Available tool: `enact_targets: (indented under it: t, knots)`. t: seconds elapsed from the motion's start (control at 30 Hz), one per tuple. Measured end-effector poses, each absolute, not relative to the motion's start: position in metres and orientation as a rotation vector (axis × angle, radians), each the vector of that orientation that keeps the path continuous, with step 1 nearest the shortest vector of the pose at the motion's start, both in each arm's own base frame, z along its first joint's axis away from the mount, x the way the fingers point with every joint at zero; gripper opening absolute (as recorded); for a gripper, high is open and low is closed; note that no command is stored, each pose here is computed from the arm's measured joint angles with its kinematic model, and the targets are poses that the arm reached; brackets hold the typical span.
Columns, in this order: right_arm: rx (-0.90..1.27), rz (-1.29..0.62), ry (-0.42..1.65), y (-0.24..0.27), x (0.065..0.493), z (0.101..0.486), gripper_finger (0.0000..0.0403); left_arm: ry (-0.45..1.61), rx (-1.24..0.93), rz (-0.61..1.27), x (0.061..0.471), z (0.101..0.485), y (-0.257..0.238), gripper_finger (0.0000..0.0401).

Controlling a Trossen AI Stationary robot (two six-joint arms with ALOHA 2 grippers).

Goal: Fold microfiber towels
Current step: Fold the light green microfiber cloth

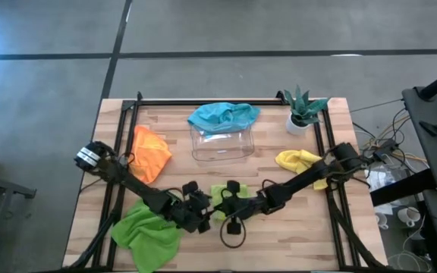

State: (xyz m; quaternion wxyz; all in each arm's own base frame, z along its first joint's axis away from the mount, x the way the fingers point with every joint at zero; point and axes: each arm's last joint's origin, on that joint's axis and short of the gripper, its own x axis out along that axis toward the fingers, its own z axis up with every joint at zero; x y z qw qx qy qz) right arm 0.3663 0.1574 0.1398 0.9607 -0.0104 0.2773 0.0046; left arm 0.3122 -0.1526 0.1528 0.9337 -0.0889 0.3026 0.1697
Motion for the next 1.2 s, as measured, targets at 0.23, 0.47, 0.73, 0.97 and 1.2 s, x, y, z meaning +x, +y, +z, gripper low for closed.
enact_targets:
  t: [0.23,0.47,0.73,0.97,1.2]
  knots:
    - [0.063,-0.035,0.555,0.164,0.375,0.094,0.0008,0.773,-0.123,0.296,0.319,0.135,-0.133,0.0226]
    - [0.090,0.030,0.585,0.171,0.374,0.086,0.0008,0.857,-0.211,0.078,0.314,0.144,-0.142,0.0225]
    - [0.000,0.018,0.617,0.165,0.357,0.136,0.0008,0.797,-0.234,0.067,0.311,0.155,-0.151,0.0225]
    - [-0.023,-0.149,0.690,0.146,0.317,0.148,0.0008,0.679,-0.115,0.227,0.317,0.152,-0.140,0.0225]
    - [0.036,-0.318,0.712,0.126,0.290,0.117,0.0009,0.798,-0.092,0.226,0.309,0.122,-0.130,0.0225]
